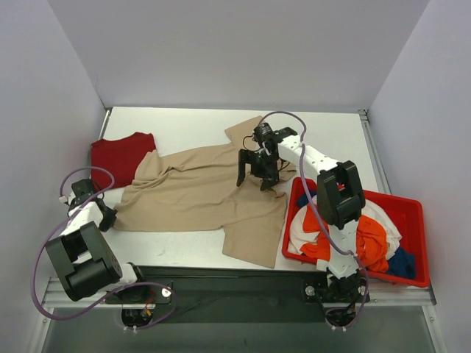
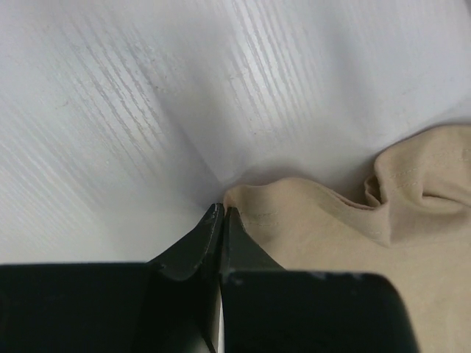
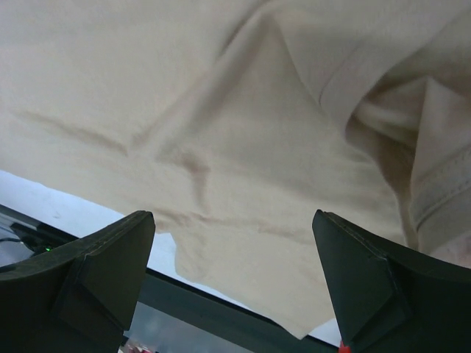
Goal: Fold and stack the t-shirts
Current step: Grap the side of the flattened tshirt closest away from the robot with both arms
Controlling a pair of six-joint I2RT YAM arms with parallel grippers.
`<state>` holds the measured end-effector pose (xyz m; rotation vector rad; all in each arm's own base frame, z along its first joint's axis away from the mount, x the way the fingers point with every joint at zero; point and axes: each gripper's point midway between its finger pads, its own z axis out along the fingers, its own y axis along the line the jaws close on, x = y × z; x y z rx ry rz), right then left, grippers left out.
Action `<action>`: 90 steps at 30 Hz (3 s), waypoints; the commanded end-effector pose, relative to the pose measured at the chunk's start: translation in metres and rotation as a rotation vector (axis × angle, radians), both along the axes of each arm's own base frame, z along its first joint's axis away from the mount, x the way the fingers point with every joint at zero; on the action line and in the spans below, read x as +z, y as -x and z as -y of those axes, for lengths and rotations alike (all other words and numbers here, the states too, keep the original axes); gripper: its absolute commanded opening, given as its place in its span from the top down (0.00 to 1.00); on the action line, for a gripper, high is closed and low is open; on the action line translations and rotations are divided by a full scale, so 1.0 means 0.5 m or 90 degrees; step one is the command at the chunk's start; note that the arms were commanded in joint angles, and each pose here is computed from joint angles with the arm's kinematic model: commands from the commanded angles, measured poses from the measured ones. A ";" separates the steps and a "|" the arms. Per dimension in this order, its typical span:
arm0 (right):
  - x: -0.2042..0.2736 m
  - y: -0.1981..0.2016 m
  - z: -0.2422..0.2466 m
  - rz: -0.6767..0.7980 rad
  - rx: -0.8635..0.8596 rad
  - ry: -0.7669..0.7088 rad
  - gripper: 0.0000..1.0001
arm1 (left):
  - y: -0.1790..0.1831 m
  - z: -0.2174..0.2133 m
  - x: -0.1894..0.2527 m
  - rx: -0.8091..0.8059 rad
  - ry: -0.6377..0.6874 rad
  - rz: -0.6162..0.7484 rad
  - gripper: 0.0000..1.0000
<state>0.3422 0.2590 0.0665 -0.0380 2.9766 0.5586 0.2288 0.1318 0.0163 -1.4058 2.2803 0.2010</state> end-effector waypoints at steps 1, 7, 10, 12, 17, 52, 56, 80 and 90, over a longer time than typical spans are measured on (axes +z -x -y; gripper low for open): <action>0.037 0.057 0.027 0.011 0.034 0.018 0.06 | -0.009 0.023 0.000 -0.028 0.013 0.001 1.00; 0.021 0.156 0.060 -0.020 0.072 0.038 0.07 | -0.034 0.036 0.025 -0.074 -0.003 0.013 1.00; 0.023 0.196 0.059 -0.023 0.094 0.039 0.07 | -0.035 0.047 0.019 -0.092 0.025 0.002 1.00; 0.010 0.237 0.063 -0.041 0.114 0.048 0.07 | -0.039 0.055 0.017 -0.111 0.051 -0.002 1.00; -0.028 0.323 0.099 -0.069 0.150 0.106 0.09 | -0.032 0.039 0.030 -0.130 0.054 -0.004 1.00; -0.120 0.525 0.172 -0.047 0.189 0.323 0.34 | -0.050 -0.043 0.034 -0.095 0.088 0.045 1.00; -0.122 0.530 0.174 -0.049 0.185 0.329 0.38 | -0.049 -0.040 0.029 -0.094 0.097 0.047 1.00; -0.106 0.533 0.203 -0.021 0.157 0.398 0.48 | -0.051 -0.021 0.023 -0.102 0.118 0.062 1.00; -0.116 0.531 0.195 -0.020 0.188 0.385 0.79 | -0.048 -0.015 0.026 -0.104 0.123 0.063 1.00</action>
